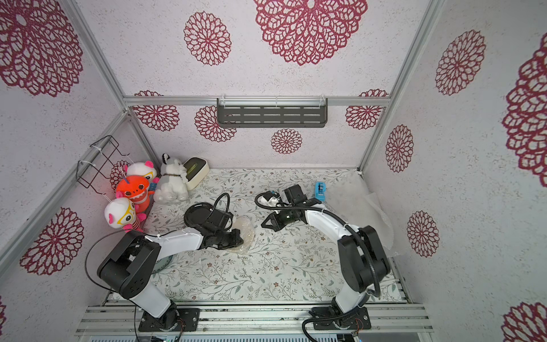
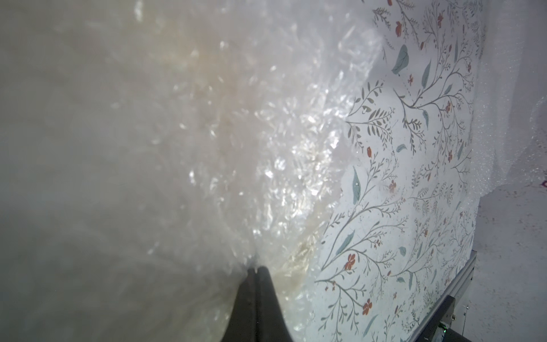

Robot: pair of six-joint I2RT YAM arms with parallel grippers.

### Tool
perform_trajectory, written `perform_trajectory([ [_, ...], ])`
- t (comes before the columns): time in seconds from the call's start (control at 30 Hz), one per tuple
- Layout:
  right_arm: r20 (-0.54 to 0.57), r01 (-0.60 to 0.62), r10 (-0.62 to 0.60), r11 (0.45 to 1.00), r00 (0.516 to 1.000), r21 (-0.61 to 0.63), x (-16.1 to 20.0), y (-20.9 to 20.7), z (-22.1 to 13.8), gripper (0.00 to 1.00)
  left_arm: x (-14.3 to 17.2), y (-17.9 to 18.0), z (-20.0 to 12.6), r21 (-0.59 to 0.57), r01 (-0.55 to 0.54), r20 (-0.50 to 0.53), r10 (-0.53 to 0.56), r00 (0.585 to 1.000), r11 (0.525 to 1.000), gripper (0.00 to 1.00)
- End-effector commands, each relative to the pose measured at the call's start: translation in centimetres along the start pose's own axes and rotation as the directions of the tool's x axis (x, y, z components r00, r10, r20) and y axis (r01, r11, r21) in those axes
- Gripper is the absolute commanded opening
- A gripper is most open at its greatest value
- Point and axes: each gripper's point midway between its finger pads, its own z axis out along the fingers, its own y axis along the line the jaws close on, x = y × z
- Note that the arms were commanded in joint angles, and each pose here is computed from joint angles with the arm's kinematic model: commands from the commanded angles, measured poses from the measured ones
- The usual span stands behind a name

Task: Wrap dinner plates in bubble wrap
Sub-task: Stick the tape on the bubble wrap.

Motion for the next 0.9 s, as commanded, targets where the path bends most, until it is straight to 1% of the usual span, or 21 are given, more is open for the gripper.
perform_trajectory([
  [0.0,-0.047,0.103,-0.11,0.985,0.993,-0.14,-0.4,3.2,0.7,0.0,-0.5,-0.6,-0.7,0.04,-0.041,0.047,0.039,0.998,0.998,0.0],
  [0.17,-0.069,0.111,-0.124,0.979,0.99,-0.171,-0.6,3.3,2.6,0.0,-0.2,-0.7,-1.0,0.062,-0.059,0.064,0.055,0.996,0.996,0.0],
  [0.37,-0.009,0.13,-0.134,0.971,0.991,-0.2,-3.5,2.1,6.8,0.0,0.5,-0.5,-0.5,0.086,-0.071,0.06,0.066,0.996,0.994,0.0],
  [0.43,-0.029,0.136,-0.146,0.968,0.989,-0.211,-4.0,1.5,8.4,0.0,0.7,-0.5,-0.4,0.094,-0.073,0.059,0.068,0.996,0.993,0.0],
  [0.6,-0.056,0.102,-0.117,0.969,0.992,-0.224,-4.4,-0.9,11.5,0.0,0.8,-0.6,-0.6,0.114,-0.088,0.073,0.08,0.994,0.99,0.0],
  [0.77,-0.07,0.084,-0.099,0.978,0.993,-0.192,-4.8,-3.0,13.4,0.0,0.9,-0.9,-0.7,0.133,-0.1,0.083,0.089,0.993,0.986,0.0],
  [0.87,-0.104,0.079,-0.093,0.989,0.99,-0.126,-3.9,-5.0,14.6,0.0,1.0,-0.8,-0.6,0.134,-0.101,0.079,0.091,0.993,0.986,0.0],
])
